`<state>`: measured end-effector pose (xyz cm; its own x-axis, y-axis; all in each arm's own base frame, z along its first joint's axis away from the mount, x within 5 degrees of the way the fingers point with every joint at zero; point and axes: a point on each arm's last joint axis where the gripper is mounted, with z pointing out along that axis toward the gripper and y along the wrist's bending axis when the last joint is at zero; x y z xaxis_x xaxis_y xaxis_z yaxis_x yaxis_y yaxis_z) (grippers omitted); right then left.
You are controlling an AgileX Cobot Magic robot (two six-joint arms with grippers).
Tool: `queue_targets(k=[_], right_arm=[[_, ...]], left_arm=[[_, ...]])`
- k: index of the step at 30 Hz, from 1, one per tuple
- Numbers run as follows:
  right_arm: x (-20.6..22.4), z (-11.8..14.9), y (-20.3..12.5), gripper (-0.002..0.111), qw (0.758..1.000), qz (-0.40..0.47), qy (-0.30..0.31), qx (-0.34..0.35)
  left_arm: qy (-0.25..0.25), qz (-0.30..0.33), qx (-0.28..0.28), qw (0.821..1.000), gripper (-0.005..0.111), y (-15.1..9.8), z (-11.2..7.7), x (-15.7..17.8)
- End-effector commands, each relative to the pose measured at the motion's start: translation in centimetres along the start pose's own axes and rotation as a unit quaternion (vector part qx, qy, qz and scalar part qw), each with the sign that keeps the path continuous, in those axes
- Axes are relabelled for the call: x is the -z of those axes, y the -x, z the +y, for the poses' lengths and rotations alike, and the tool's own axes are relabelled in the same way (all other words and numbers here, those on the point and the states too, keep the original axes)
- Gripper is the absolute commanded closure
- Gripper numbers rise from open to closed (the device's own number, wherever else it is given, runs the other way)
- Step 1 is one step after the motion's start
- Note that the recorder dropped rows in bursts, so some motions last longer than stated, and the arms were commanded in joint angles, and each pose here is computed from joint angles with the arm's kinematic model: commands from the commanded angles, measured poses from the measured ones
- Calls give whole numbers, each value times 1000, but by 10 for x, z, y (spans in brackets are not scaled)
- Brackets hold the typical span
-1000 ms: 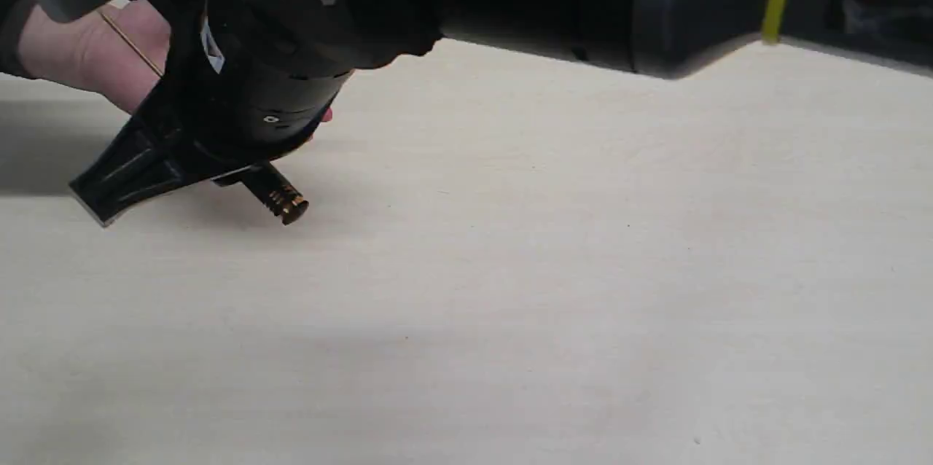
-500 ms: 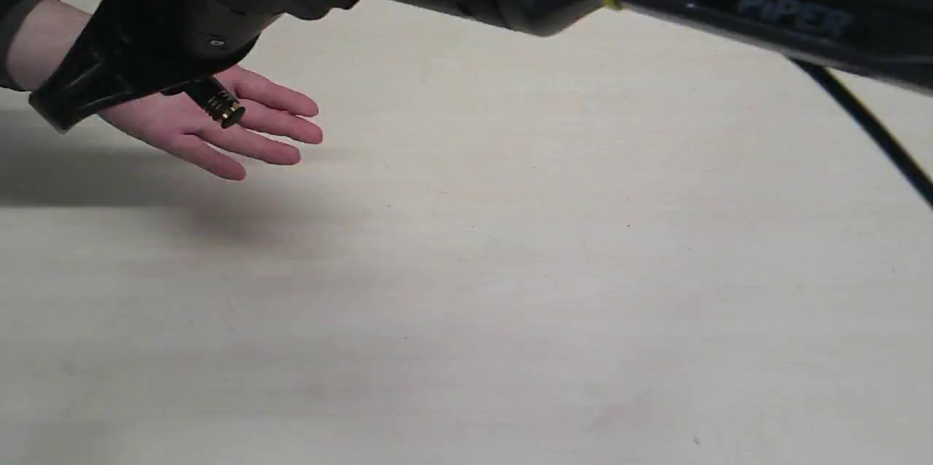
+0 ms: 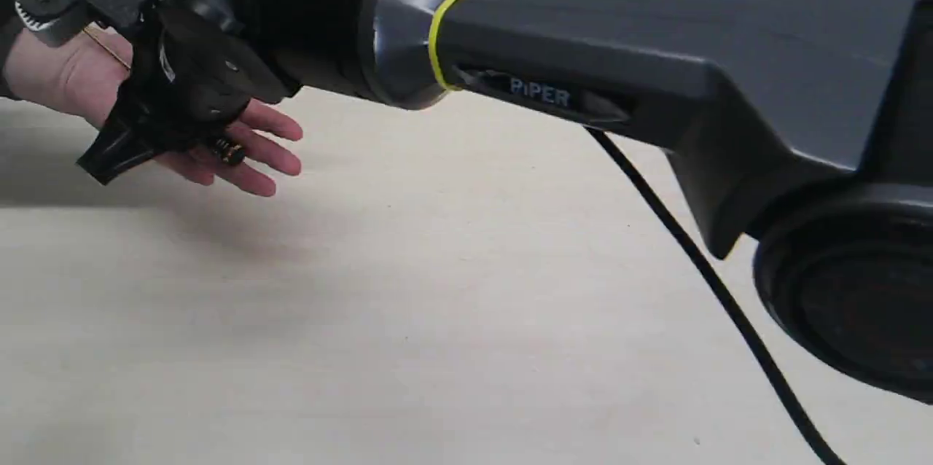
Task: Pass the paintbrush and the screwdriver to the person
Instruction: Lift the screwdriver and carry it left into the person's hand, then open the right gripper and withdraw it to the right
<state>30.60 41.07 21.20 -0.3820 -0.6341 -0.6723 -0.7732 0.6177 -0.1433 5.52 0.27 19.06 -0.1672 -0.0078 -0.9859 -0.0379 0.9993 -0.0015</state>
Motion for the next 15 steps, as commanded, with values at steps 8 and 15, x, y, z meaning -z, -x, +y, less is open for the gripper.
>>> queue_targets(k=[8, 15], right_arm=[[39, -10, 12, 51, 1000, 22, -17, -2], [116, -24, 21, 96, 997, 74, -30, -11]], left_arm=[[-4, -3, 1, 1000, 107, 0, -1, 0], [-5, -3, 2, 1000, 107, 0, -1, 0]])
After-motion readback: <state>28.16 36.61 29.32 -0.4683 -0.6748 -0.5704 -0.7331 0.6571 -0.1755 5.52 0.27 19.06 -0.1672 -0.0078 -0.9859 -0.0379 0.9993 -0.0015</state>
